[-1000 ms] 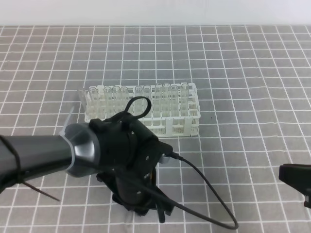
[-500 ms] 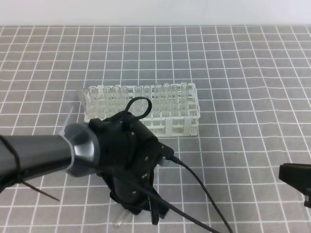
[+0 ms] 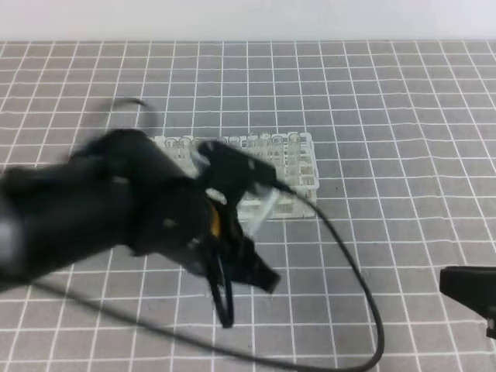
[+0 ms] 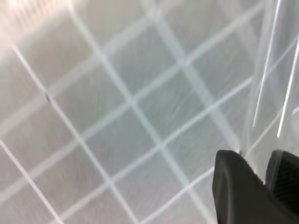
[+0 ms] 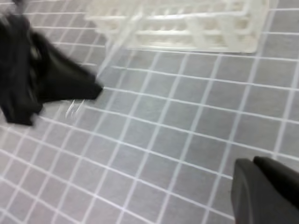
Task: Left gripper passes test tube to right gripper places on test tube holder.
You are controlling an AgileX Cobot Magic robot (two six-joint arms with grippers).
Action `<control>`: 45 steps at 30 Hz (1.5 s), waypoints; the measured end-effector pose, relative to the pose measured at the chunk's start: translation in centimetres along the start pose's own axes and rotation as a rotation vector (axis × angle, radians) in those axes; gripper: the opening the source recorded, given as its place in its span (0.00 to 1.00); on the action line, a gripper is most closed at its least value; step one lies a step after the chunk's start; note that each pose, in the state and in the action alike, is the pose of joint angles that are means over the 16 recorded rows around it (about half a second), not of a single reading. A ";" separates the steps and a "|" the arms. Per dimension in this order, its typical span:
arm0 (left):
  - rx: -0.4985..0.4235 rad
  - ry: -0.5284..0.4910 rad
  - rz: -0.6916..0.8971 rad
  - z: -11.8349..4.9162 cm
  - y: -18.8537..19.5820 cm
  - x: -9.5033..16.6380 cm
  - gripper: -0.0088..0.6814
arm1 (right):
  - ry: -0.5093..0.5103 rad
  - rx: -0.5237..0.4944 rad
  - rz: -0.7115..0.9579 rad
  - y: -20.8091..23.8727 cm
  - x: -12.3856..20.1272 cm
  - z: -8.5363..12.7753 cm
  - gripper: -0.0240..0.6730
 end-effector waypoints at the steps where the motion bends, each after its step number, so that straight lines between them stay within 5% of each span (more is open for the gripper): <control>1: 0.006 0.000 -0.041 0.0 0.9 -0.3 0.11 | 0.002 -0.005 0.000 0.1 -0.1 0.2 0.02; 12: 0.071 0.018 -0.474 0.3 8.3 1.3 0.12 | 0.011 -0.069 0.010 0.4 -2.5 2.0 0.02; 21: 0.140 0.083 -0.677 0.4 8.2 5.2 0.09 | 0.043 -0.131 0.108 -2.4 -4.1 4.1 0.02; 30: 0.138 0.169 -0.783 1.9 7.6 6.0 0.09 | 0.188 -0.155 0.164 -6.2 -4.7 8.0 0.02; 45: 0.081 0.200 -0.896 4.0 8.5 5.1 0.12 | 0.519 -0.174 -0.312 -3.0 -5.9 11.9 0.02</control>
Point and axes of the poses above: a point on each arm's last joint axis where the gripper is mounted, y pointing back along that axis away from the gripper, z along the wrist's bending axis when the last joint is at zero, x = y × z, the point moved 5 cm from there along -y, pointing out along that axis toward the gripper, and after that the axes turned 4 degrees about -y, right-handed, at the moved point
